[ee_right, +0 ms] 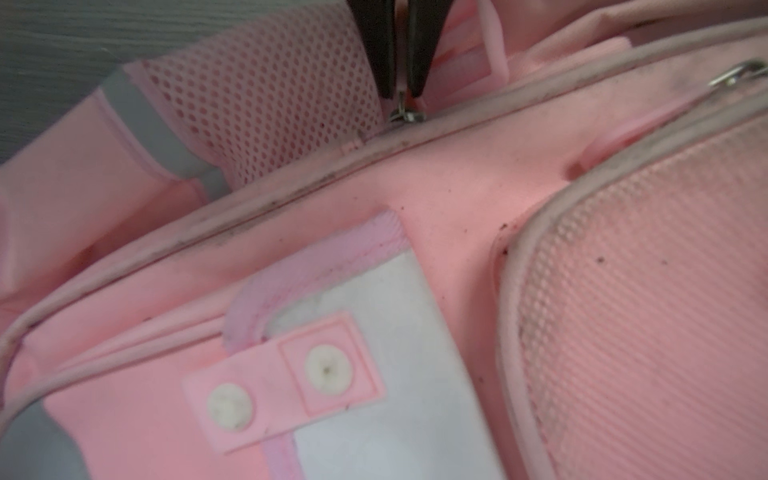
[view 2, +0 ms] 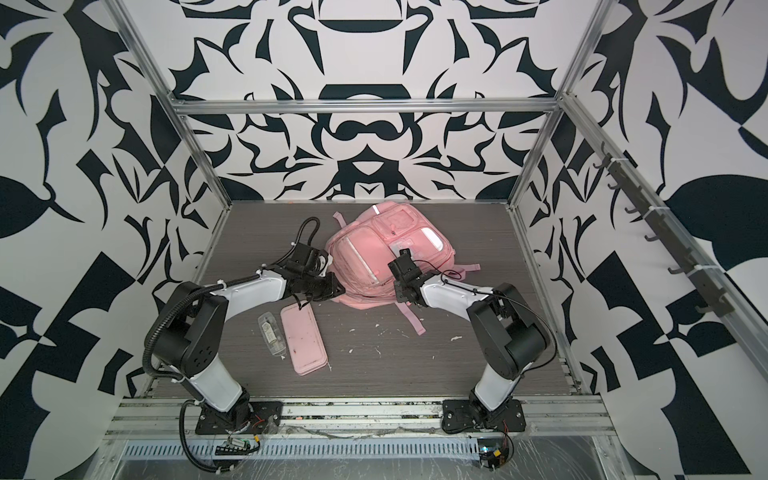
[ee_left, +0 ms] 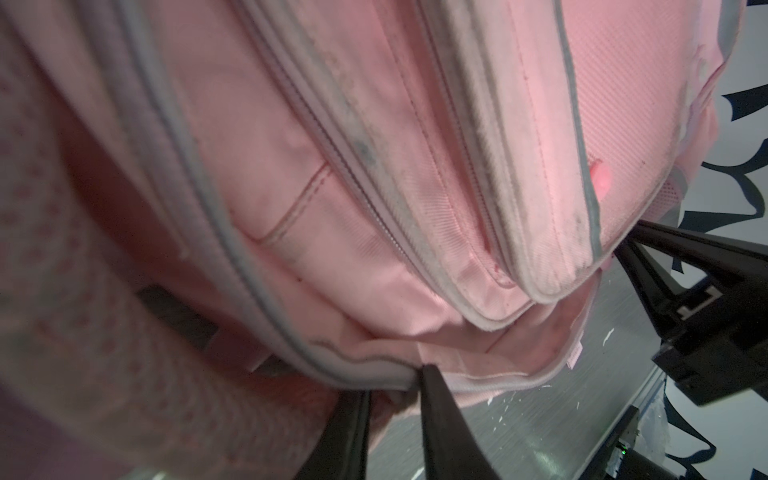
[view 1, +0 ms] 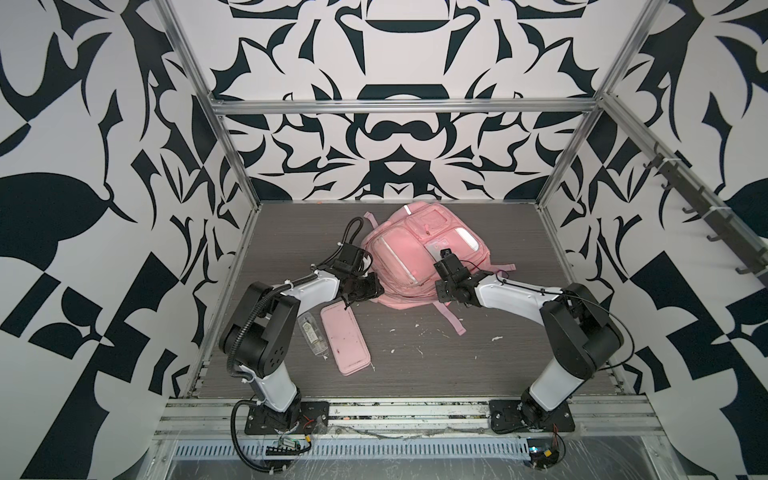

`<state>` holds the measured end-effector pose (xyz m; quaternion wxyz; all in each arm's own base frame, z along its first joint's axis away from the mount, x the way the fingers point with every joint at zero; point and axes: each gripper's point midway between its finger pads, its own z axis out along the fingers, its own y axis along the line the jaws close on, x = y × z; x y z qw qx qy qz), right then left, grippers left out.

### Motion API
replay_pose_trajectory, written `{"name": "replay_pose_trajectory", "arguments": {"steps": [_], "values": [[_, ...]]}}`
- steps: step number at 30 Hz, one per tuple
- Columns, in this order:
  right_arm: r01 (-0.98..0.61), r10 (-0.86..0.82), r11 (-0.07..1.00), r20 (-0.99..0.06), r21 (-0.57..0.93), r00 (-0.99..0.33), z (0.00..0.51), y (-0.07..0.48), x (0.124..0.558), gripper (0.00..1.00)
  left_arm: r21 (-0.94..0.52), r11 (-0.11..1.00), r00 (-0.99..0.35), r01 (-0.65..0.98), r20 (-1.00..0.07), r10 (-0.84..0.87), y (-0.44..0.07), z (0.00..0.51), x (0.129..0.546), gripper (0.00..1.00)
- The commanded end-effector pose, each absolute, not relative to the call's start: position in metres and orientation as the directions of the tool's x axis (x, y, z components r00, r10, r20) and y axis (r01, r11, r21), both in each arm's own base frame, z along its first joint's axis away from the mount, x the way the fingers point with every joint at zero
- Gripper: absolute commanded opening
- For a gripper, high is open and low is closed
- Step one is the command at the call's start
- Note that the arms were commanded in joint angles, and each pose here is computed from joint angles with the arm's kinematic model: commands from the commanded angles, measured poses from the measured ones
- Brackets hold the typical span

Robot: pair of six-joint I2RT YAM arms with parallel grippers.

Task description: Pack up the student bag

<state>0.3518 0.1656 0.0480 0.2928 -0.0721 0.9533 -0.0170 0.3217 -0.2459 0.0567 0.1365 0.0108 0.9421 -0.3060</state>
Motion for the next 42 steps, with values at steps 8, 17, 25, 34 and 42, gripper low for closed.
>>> {"name": "replay_pose_trajectory", "arguments": {"steps": [8, 17, 25, 34, 42], "values": [[-0.098, -0.085, 0.995, -0.600, -0.011, -0.796, 0.049, 0.163, 0.347, 0.14, -0.551, 0.834, -0.988, 0.038, -0.146, -0.052, -0.236, 0.032, 0.294, 0.25], [-0.088, -0.066, 0.996, -0.611, 0.006, -0.788, 0.043, 0.162, 0.345, 0.17, -0.551, 0.834, -0.988, 0.038, -0.148, -0.053, -0.236, 0.033, 0.294, 0.25], [-0.079, -0.055, 0.997, -0.615, 0.012, -0.787, 0.039, 0.159, 0.341, 0.17, -0.550, 0.834, -0.987, 0.038, -0.150, -0.053, -0.235, 0.033, 0.293, 0.25], [-0.066, -0.050, 0.998, -0.636, 0.001, -0.770, 0.057, 0.150, 0.335, 0.15, -0.556, 0.830, -0.987, 0.037, -0.151, -0.057, -0.236, 0.035, 0.293, 0.25], [-0.121, -0.063, 0.991, -0.634, 0.050, -0.771, 0.084, 0.161, 0.331, 0.07, -0.564, 0.825, -0.987, 0.028, -0.147, -0.067, -0.236, 0.033, 0.293, 0.25]]}}
